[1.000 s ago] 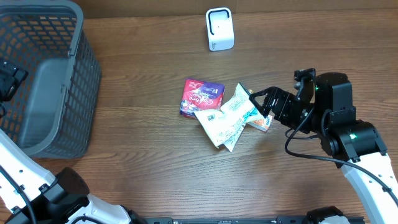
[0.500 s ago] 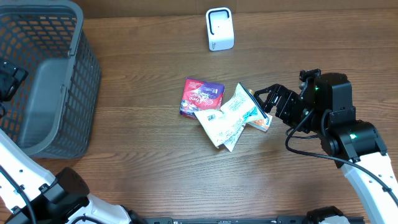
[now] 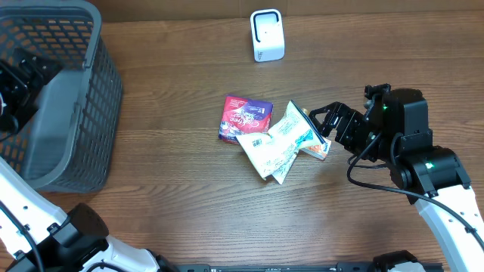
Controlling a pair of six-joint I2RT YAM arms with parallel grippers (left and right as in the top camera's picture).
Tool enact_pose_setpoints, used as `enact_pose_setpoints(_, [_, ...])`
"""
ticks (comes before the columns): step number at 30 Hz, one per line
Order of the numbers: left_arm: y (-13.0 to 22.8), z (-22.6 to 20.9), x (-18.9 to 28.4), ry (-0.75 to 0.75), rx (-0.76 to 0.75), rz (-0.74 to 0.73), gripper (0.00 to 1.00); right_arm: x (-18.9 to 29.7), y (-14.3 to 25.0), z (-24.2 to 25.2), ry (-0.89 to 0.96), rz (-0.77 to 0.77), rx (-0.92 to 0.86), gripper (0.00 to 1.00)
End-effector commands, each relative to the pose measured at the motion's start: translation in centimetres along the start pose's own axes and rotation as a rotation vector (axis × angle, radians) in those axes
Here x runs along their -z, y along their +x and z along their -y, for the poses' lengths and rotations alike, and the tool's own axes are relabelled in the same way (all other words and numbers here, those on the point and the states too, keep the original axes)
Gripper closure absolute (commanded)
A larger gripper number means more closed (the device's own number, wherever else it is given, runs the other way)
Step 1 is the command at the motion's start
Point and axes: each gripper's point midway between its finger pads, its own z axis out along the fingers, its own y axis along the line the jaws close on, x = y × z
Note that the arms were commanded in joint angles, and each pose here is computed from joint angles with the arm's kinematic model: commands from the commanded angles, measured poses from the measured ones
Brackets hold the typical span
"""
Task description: Scan the item barcode
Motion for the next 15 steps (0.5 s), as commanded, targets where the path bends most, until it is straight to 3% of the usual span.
enact_pose_setpoints(1, [1.1,5.5,1.0,0.313,-0.156,-0.029,0.0,0.7,-0.5,-0.9,-0.01,0.021,0.007,0.0])
enact_pose_setpoints(6, [3.6,8.5,3.5,0.326,-0.323,0.021,0.0,0.7,-0.8,-0.7,0.002,0.035,0.015,0.0])
enact_pose_setpoints(8, [6.2,10.3,4.5,0.266,-0.43,0.038,0.0,0.7,-1.5,-0.1,0.038,0.073,0.015,0.0])
enact_pose_setpoints(15, [14.3,15.6,1.5,0.226,-0.611,-0.145,0.0,0.7,-2.1,-0.6,0.022,0.1,-0.001,0.0])
